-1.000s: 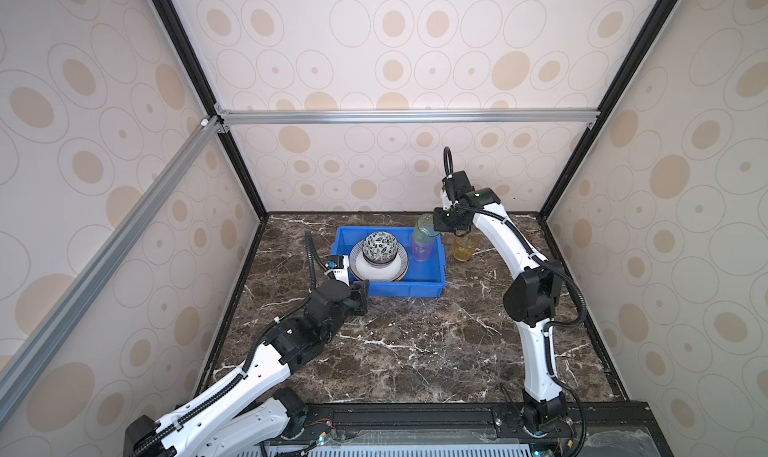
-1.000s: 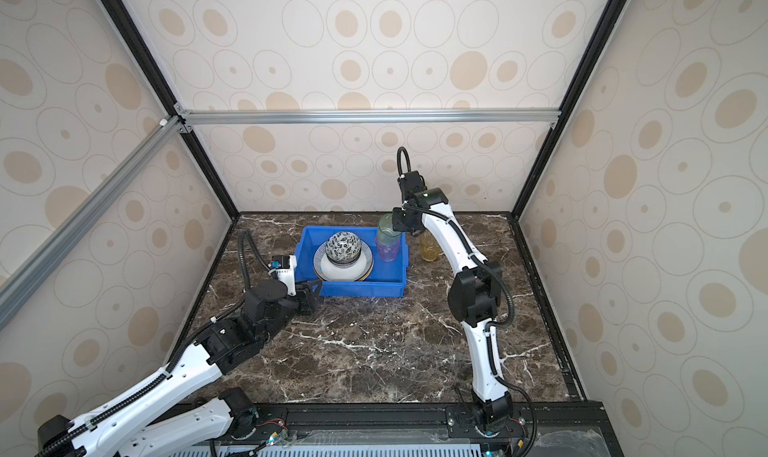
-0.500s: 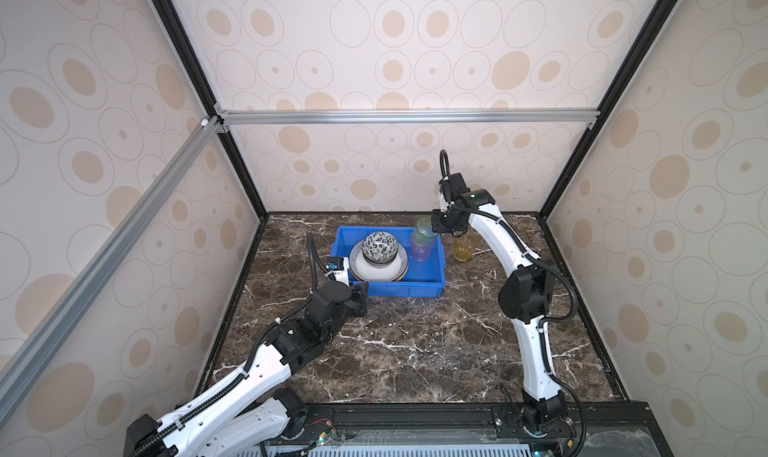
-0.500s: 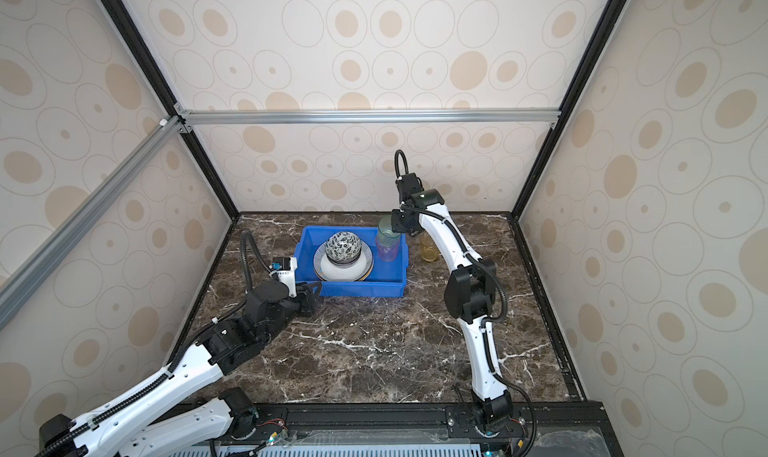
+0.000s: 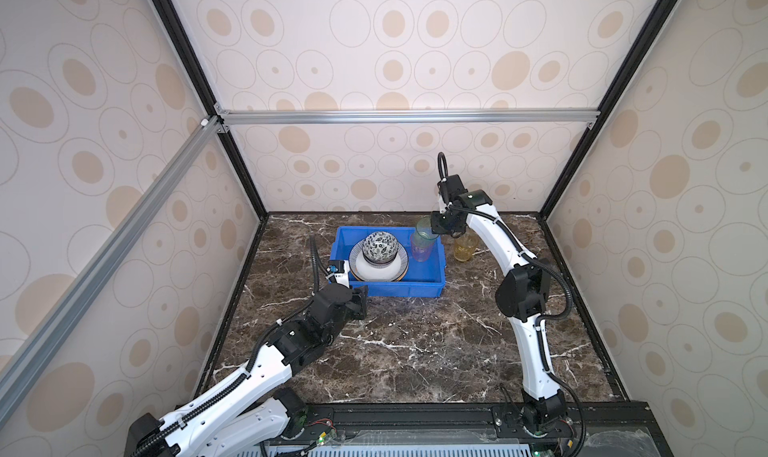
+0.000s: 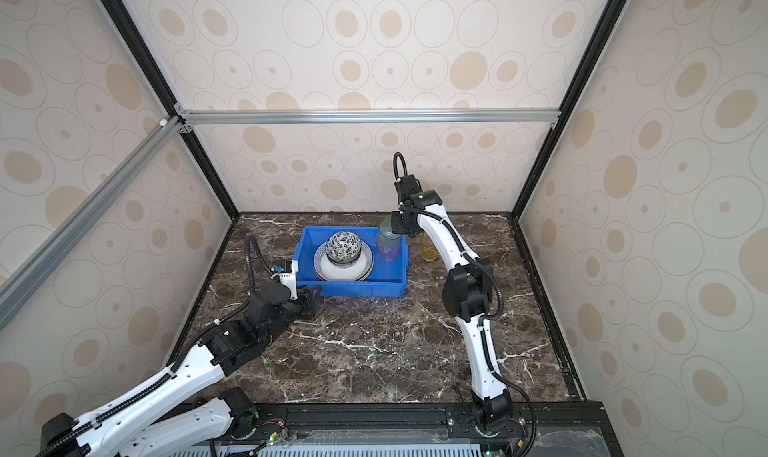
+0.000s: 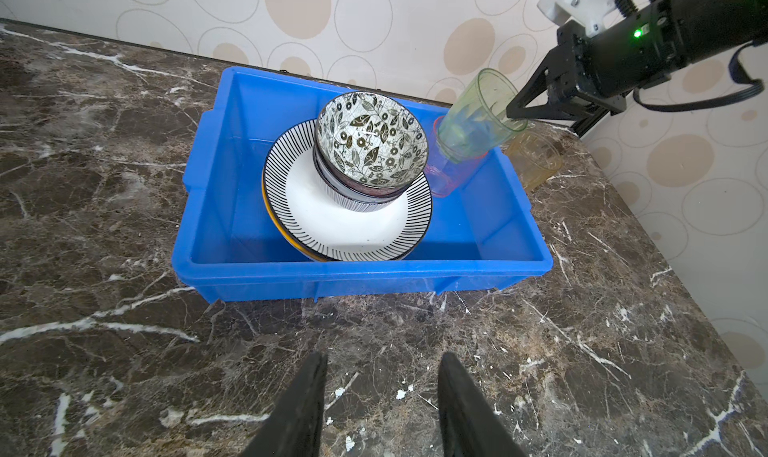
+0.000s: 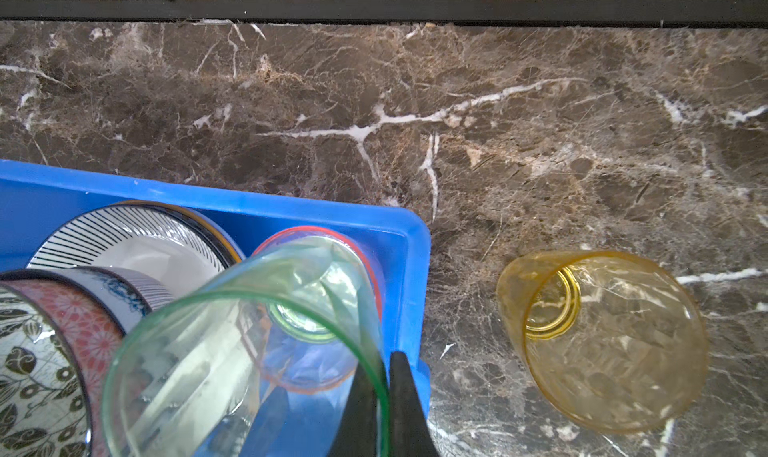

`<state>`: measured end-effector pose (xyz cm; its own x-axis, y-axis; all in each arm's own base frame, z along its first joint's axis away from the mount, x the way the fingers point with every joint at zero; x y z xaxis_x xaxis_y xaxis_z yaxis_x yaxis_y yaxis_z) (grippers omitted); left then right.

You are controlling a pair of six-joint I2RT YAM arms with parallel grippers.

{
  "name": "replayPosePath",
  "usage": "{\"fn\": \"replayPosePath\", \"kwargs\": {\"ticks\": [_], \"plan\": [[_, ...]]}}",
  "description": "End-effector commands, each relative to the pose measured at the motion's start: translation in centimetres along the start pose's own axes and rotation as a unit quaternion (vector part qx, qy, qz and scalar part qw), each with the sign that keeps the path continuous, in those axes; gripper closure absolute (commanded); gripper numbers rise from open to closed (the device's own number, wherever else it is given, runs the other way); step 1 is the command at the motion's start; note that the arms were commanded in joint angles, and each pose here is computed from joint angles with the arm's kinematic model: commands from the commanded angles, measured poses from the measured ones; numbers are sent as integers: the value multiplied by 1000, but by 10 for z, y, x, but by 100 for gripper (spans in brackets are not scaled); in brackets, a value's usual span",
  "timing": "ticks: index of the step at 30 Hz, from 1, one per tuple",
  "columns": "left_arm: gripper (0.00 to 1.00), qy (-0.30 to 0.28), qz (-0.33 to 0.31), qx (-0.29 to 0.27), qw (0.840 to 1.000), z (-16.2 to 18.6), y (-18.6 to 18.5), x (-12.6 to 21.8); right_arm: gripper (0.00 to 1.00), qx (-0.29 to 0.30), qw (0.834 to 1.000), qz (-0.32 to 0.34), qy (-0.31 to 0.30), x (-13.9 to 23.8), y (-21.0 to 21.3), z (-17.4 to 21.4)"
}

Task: Place the mixed dishes into the plastic bin
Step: 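Lower the green cup into the pink cup, nesting them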

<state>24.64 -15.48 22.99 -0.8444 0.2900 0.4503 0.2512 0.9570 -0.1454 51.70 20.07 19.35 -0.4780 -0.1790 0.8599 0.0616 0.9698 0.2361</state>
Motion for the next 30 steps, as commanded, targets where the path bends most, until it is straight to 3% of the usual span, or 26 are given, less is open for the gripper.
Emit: {"fn": "replayPosePath", "kwargs": {"ticks": [1,30], "plan": [[55,-7,-2,2,1000,-3,-1,1,100,10,1000,4,-2,-3,4,-1],[55,-5,-2,2,1000,1,-1,0,97,25,1000,17,8,-21,7,6]]}}
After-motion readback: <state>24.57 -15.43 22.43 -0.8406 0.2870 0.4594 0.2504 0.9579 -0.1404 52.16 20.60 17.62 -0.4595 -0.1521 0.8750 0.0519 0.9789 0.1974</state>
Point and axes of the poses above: each gripper's point midway between its finger pads, its own x axis back along the fingers, its own y axis along the line the jaws close on, z = x × y, the point moved 3 cm from there along x, back along the fingers, and after that the axes turned 11 degrees about -x, right-handed, at the moved point
